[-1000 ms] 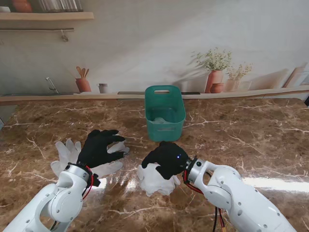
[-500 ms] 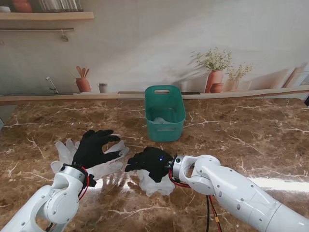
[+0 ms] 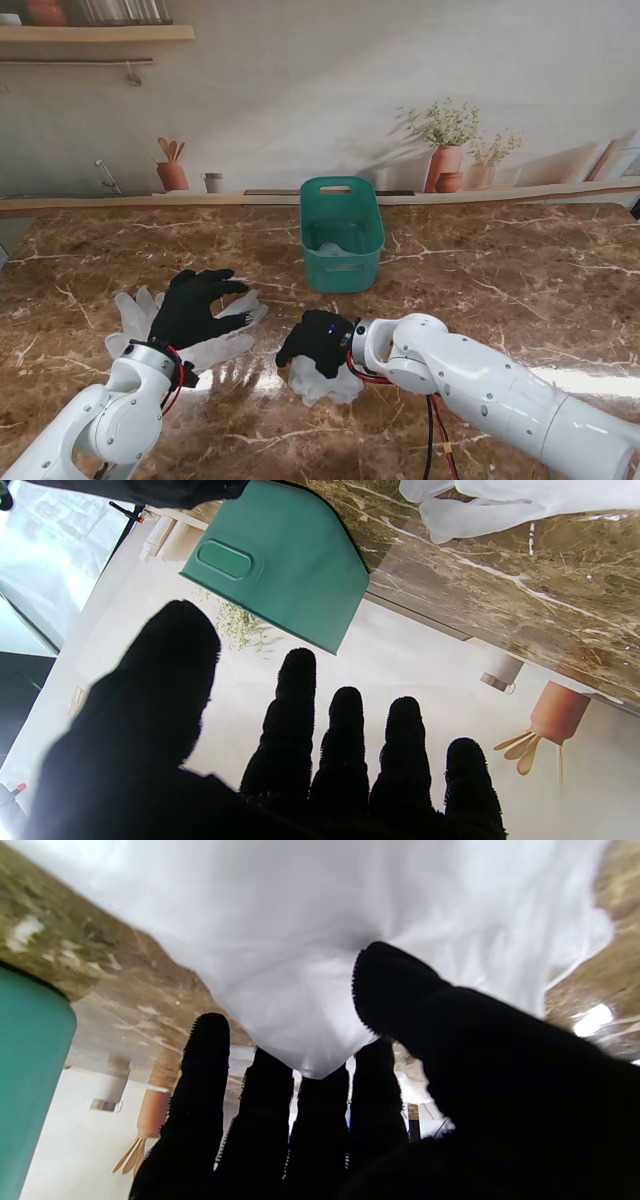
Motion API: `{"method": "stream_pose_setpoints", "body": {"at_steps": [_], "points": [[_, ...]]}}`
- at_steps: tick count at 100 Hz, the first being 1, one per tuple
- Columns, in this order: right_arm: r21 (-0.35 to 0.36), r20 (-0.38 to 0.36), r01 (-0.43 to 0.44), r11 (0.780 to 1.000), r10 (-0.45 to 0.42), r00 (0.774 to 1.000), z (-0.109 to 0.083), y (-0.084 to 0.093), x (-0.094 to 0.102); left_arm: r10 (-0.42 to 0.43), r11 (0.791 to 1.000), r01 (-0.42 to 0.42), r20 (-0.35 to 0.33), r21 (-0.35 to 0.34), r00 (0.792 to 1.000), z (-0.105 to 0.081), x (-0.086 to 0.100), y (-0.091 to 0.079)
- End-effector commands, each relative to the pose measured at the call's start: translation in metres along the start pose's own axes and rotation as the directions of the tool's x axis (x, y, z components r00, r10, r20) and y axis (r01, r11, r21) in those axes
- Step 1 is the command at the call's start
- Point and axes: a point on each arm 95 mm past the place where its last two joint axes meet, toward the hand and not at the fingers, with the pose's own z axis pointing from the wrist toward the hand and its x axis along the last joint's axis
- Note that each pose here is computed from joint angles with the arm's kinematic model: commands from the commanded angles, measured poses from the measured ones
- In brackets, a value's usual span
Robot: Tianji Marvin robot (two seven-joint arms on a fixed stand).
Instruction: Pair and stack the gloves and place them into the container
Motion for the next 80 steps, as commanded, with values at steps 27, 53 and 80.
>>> {"method": "stream_pose_setpoints", "body": {"at_steps": [27,53,80], "points": [[-0.154,0.037,-0.008,0.988,0.014,0.999,-0.004,-0.007,-0.010,-0.006,1.000,0.006,-0.004,-0.012,1.000,0.000,0.001,0.002],[-0.233,0.122,-0.137,0.963,0.169,0.978,-0.020,-0.005,-0.022,-0.007,1.000,0.007,-0.004,-0.014,1.000,0.000,0.001,0.002],[-0.376,0.177,-0.186,0.908,0.268,0.947,-0.048,-0.017,-0.027,-0.011,1.000,0.010,-0.009,-0.020,1.000,0.002,0.002,0.003]]}}
